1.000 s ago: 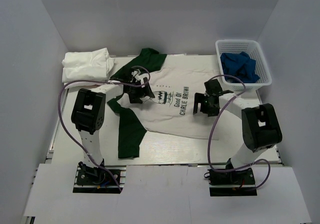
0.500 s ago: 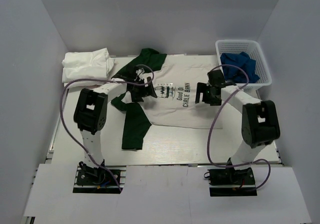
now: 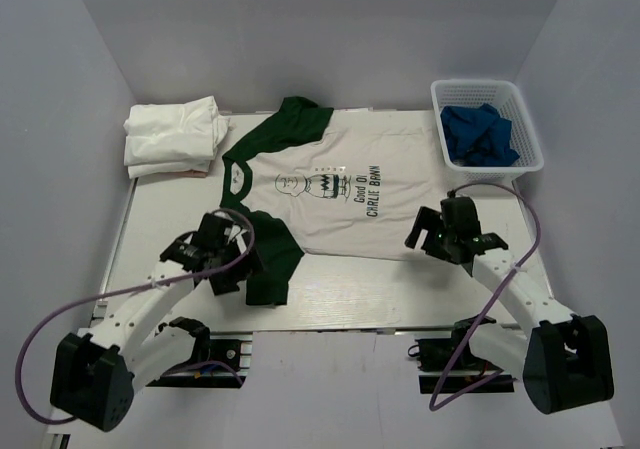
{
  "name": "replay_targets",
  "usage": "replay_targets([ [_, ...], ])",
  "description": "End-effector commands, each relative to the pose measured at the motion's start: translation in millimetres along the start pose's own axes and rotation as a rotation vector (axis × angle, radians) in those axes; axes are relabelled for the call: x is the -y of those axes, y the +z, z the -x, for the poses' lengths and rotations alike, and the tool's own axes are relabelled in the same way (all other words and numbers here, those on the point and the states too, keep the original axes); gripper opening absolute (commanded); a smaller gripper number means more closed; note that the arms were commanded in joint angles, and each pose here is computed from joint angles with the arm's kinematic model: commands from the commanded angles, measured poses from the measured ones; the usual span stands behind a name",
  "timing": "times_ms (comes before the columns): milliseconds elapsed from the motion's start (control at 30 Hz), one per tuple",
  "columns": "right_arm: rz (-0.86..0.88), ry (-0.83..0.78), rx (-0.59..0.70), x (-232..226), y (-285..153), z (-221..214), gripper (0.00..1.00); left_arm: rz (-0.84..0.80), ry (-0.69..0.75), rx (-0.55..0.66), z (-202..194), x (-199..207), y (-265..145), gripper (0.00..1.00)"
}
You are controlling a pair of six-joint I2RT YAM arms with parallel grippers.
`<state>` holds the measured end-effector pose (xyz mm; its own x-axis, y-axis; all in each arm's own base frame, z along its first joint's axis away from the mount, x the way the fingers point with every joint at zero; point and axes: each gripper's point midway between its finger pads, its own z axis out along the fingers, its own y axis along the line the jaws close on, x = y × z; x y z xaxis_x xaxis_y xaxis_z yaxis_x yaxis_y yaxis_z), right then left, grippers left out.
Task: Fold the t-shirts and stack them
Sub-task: Flatten out the tshirt
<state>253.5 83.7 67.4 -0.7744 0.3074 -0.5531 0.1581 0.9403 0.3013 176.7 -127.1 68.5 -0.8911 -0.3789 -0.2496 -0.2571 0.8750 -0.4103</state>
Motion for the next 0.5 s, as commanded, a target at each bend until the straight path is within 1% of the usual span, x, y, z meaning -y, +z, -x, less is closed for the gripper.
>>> replay_targets([
  [0, -0.008, 0.081, 0.045, 4.7, 2.7, -1.6, 0.9, 0.054, -0.107, -0.011, -18.9, -21.3, 4.3, 1.0],
  [33, -0.011, 0.094, 0.047, 6.1, 3.2, -1.8, 0.9, 0.015, -0.105, -0.024, -22.1, -16.0, 5.9, 1.0],
  [100, -0.032, 0.095, 0.036, 9.2, 5.1, -2.8, 0.9, 0.025, -0.132, -0.052, -28.1, -19.7, 16.8, 1.0],
  [167, -0.088, 0.105, 0.015, 19.4, 7.3, -5.9, 0.9, 0.06, -0.15, -0.084, -35.8, -29.1, 29.6, 0.98],
  [233, -0.12, 0.105, -0.016, 27.5, 10.4, -14.4, 0.9, 0.087, -0.154, -0.095, -38.0, -35.0, 36.4, 0.87],
  [267, -0.126, 0.112, -0.033, 30.2, 12.7, -18.0, 0.9, 0.101, -0.156, -0.107, -40.0, -37.3, 38.2, 0.79],
  [300, -0.131, 0.115, -0.051, 32.0, 15.0, -22.9, 0.9, 0.115, -0.161, -0.134, -44.5, -39.5, 40.4, 0.64],
  [367, -0.106, 0.135, -0.081, 31.2, 19.6, -32.2, 0.9, 0.114, -0.163, -0.146, -47.5, -40.6, 42.4, 0.48],
  [400, -0.106, 0.148, -0.104, 32.4, 23.2, -37.3, 0.9, 0.114, -0.163, -0.146, -47.5, -40.6, 42.4, 0.33],
  [467, -0.094, 0.152, -0.152, 30.9, 21.9, -45.0, 0.9, 0.099, -0.163, -0.147, -48.1, -38.1, 39.7, 0.21],
])
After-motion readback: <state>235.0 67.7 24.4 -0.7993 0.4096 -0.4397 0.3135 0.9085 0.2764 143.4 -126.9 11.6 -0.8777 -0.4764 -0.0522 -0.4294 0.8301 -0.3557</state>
